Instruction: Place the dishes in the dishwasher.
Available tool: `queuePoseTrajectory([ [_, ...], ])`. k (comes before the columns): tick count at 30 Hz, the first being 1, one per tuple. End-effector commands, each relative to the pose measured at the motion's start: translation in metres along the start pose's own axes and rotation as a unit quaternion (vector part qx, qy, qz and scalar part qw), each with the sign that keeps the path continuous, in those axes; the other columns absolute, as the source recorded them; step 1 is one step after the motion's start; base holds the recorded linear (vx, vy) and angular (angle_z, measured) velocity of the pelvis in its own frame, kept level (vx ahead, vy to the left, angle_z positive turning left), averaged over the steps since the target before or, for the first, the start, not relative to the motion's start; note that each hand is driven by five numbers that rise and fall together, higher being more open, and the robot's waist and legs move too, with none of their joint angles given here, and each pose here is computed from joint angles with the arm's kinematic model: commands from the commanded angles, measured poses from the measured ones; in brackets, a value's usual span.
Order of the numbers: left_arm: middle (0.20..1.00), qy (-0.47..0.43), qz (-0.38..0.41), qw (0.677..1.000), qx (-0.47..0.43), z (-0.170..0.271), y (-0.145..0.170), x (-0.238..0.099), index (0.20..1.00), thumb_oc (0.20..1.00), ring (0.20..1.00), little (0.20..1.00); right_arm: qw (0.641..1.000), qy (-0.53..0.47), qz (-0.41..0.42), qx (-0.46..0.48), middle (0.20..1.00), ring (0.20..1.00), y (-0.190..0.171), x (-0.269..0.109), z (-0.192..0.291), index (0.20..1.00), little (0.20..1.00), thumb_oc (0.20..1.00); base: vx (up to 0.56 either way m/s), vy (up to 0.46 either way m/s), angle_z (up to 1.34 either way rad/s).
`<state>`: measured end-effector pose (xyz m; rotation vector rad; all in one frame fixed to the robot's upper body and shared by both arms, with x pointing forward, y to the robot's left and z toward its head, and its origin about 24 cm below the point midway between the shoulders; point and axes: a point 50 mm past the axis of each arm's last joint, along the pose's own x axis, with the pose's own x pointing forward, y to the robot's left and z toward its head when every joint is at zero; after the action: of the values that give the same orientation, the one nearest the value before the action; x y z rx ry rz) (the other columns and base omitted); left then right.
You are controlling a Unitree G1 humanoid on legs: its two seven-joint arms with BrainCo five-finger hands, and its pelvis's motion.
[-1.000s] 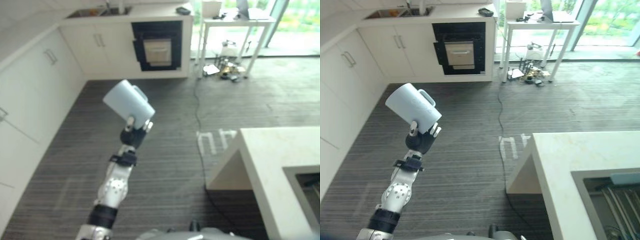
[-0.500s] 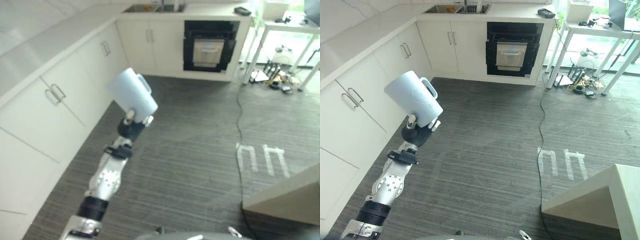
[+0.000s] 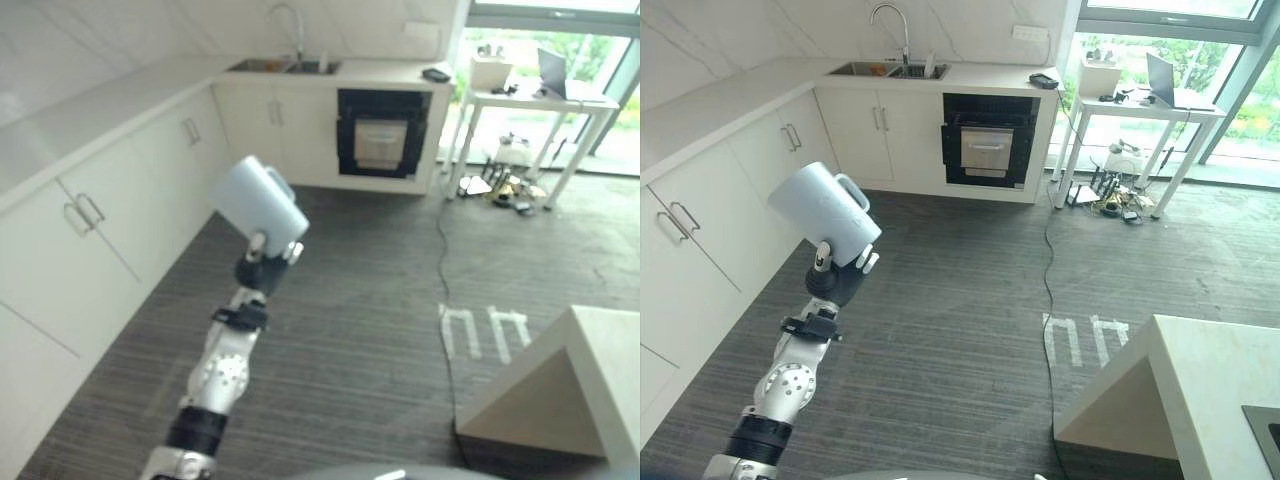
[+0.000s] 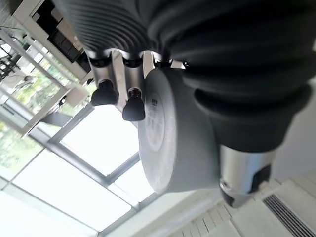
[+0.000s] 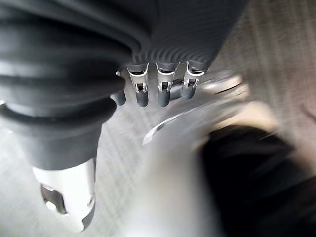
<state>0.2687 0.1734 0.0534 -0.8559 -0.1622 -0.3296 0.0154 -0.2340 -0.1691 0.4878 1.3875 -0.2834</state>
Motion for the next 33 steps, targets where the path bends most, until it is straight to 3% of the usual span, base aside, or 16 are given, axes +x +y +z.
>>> queuePoseTrajectory([
  [1,0.200,-0.087,-0.073,0.993,0.023,0.033,-0.025,0.029,0.200,0.200,0.200,0.200,0.999,-0.016,-0.012,-0.025,1.000,1.000,-0.004,-0.003,0.023,1.000,1.000,1.000,0.12,0.037,-0.12],
  [6,0.200,-0.078,-0.070,0.994,0.021,0.028,-0.026,0.023,0.200,0.200,0.200,0.200,0.997,-0.005,-0.042,-0.072,1.000,1.000,-0.013,-0.007,0.035,1.000,1.000,1.000,0.33,0.422,0.02],
  [14,0.200,-0.054,-0.047,0.993,0.089,0.036,-0.014,0.027,0.200,0.200,0.200,0.200,0.998,-0.047,-0.041,0.023,1.000,1.000,-0.018,-0.008,0.031,1.000,1.000,1.000,0.27,0.500,-0.01],
  [19,0.200,-0.026,-0.059,0.987,0.146,0.042,-0.021,0.034,0.200,0.200,0.200,0.200,0.998,-0.058,-0.017,0.022,1.000,1.000,-0.012,-0.006,0.032,1.000,1.000,1.000,0.31,0.362,-0.24],
  [25,0.200,0.037,-0.109,0.972,0.207,0.029,-0.041,0.040,0.200,0.200,0.200,0.200,0.997,-0.074,0.017,0.031,1.000,1.000,0.015,0.001,0.046,1.000,1.000,1.000,0.61,-0.207,0.52],
  [33,0.200,0.028,-0.089,0.976,0.199,0.027,-0.033,0.018,0.200,0.200,0.200,0.200,0.996,-0.081,-0.009,-0.030,1.000,1.000,0.003,-0.005,0.059,1.000,1.000,1.000,0.72,-0.530,-0.13],
])
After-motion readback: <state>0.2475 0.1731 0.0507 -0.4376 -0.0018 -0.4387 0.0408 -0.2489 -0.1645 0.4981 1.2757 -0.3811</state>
